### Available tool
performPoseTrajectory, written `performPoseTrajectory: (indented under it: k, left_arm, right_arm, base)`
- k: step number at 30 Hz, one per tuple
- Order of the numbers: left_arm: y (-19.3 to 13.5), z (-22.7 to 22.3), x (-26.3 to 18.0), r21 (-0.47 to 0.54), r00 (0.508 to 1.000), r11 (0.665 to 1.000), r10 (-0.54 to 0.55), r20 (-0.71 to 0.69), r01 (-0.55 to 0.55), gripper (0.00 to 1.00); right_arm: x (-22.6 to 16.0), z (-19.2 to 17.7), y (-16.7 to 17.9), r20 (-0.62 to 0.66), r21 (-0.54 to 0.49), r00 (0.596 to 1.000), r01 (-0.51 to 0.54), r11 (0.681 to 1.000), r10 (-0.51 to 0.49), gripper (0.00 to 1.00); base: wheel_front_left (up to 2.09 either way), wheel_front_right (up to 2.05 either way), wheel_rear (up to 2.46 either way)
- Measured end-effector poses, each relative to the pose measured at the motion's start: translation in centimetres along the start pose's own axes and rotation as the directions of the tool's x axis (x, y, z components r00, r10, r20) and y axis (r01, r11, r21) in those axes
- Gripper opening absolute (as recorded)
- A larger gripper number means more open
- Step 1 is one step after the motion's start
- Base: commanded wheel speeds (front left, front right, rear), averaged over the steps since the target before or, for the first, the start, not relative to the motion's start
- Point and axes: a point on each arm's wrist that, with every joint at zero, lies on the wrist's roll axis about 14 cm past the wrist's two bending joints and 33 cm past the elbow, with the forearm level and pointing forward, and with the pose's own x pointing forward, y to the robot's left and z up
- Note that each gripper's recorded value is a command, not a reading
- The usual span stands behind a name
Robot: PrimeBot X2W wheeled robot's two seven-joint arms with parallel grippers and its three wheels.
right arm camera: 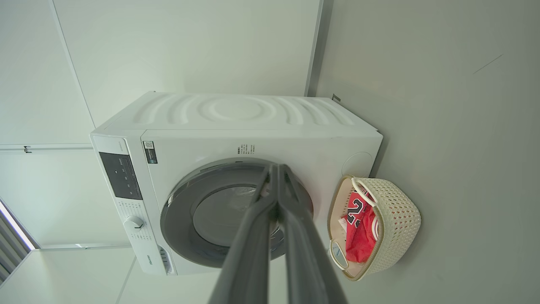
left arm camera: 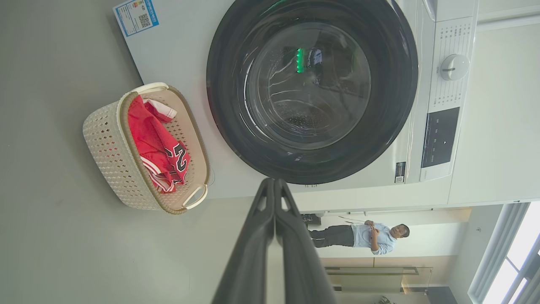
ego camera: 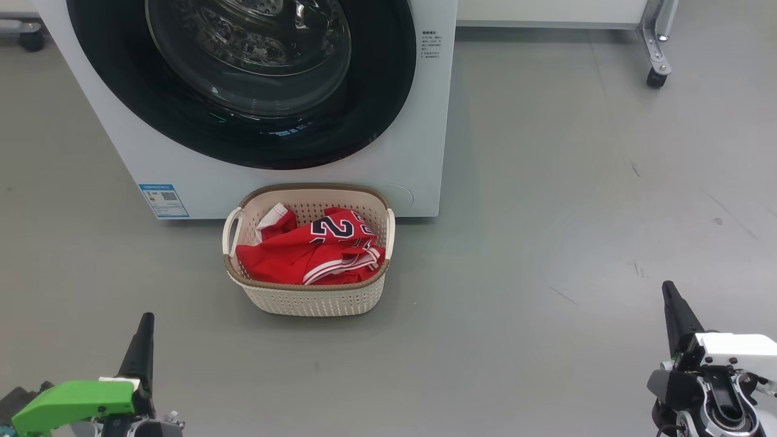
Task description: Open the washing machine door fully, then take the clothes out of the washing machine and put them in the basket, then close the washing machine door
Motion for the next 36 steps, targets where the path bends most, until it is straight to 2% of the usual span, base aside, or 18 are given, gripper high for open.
performPoseTrajectory:
  k: [36]
  left_arm:
    - [-0.06,0.12,0.01,-0.001,1.000,1.000,-0.002,0.003,0.002,0.00]
  right_arm:
    - [0.00,-0.05,0.03,-0.005,0.001,1.000,-0.001,1.000,0.001,0.00]
  base:
    - [0.00,0.00,0.00]
